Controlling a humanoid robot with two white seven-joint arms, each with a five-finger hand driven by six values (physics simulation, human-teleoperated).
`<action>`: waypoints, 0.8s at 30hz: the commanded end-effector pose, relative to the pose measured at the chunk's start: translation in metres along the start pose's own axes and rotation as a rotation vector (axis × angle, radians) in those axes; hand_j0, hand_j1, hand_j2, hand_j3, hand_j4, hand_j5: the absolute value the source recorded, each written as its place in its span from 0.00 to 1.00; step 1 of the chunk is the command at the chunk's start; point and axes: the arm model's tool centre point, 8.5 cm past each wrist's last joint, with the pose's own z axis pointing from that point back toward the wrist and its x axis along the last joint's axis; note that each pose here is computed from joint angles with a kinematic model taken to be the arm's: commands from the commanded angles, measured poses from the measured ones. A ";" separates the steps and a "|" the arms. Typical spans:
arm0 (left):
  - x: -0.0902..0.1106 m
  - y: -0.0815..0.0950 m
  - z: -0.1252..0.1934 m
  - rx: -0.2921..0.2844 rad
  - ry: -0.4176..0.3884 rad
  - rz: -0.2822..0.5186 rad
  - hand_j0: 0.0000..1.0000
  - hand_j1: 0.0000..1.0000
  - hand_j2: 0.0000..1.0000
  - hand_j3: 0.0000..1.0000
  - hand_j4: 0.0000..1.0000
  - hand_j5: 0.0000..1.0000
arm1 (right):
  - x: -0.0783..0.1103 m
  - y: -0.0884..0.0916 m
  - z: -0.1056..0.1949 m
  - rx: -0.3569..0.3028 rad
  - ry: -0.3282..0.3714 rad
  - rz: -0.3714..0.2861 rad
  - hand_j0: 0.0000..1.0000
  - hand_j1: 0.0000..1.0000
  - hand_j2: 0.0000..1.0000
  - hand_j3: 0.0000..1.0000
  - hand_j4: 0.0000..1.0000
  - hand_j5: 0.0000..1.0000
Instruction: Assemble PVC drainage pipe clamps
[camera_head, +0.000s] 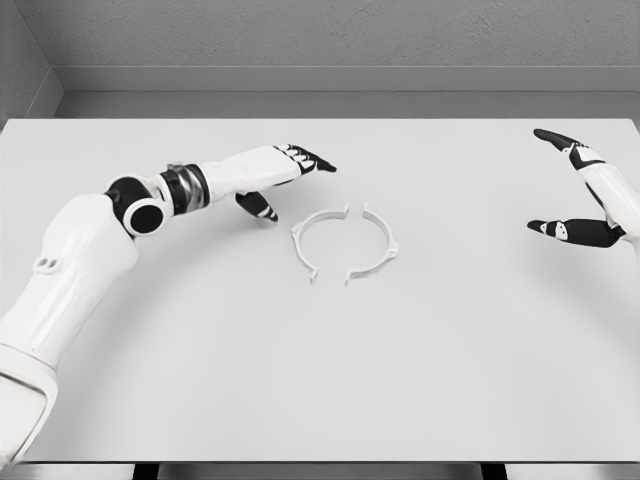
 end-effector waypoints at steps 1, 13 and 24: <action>0.001 0.003 0.002 0.010 -0.003 -0.001 1.00 1.00 1.00 1.00 1.00 1.00 | -0.001 -0.001 0.001 -0.003 0.002 -0.006 1.00 1.00 1.00 1.00 1.00 1.00; 0.018 0.016 0.014 0.010 -0.066 -0.089 1.00 1.00 1.00 1.00 1.00 1.00 | -0.002 0.002 0.001 0.019 0.007 -0.007 1.00 1.00 1.00 1.00 1.00 1.00; 0.038 -0.001 0.011 0.000 -0.119 -0.089 1.00 1.00 1.00 1.00 1.00 1.00 | -0.001 0.002 0.002 0.036 0.005 -0.007 1.00 1.00 1.00 1.00 1.00 1.00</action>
